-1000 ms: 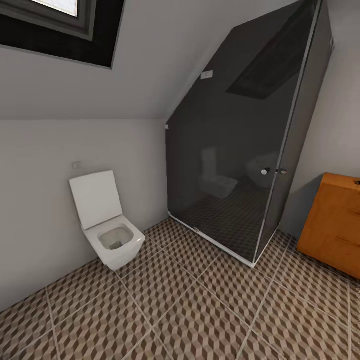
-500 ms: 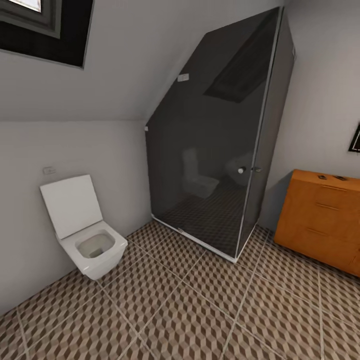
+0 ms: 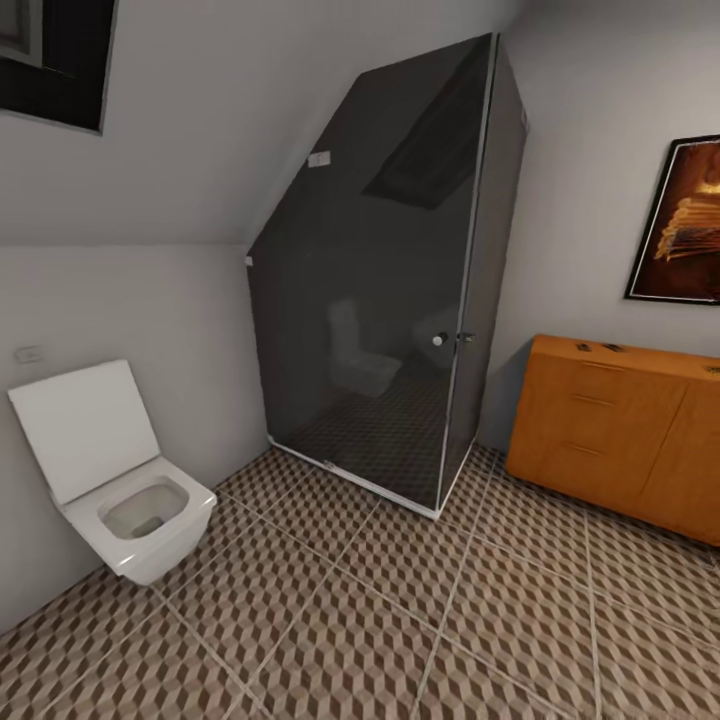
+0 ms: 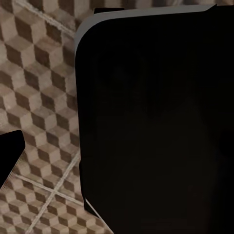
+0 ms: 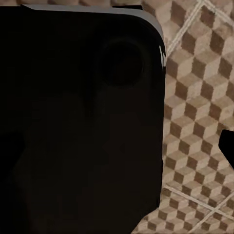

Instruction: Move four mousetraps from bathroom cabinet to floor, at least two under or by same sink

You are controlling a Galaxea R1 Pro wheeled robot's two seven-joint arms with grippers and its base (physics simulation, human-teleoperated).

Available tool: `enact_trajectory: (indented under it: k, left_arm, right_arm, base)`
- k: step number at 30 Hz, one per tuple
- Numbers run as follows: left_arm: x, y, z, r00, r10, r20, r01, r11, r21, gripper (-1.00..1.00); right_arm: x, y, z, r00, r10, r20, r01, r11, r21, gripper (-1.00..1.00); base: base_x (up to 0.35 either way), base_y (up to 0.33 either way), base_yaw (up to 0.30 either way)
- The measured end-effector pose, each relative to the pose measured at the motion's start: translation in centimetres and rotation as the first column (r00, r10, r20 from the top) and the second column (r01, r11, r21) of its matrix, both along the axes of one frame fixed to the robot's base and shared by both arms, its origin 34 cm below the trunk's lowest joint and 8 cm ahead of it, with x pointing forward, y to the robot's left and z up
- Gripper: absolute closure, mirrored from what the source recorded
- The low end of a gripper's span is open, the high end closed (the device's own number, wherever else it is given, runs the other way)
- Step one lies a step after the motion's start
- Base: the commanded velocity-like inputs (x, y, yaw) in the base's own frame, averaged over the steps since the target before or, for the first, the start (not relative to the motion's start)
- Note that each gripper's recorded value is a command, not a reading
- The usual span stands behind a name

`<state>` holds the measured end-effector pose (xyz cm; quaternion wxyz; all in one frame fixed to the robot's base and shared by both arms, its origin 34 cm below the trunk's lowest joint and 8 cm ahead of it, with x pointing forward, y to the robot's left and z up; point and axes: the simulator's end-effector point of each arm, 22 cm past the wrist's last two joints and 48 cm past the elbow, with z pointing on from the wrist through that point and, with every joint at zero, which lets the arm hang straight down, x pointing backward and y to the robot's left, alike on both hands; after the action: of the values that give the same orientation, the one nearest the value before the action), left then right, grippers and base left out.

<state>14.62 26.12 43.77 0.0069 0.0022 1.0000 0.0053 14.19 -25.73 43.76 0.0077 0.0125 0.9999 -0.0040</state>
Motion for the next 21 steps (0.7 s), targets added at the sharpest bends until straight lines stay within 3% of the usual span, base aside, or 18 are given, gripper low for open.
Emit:
enact_trajectory:
  k: [21]
  left_arm:
    - [0.49, 0.00, 0.01, 1.000, 0.001, 0.013, -0.001, 1.000, 0.000, -1.00]
  right_arm:
    - [0.50, -0.05, 0.01, 1.000, -0.002, 0.013, 0.002, 1.000, -0.001, -1.00]
  base:
    - [0.000, 0.000, -0.256]
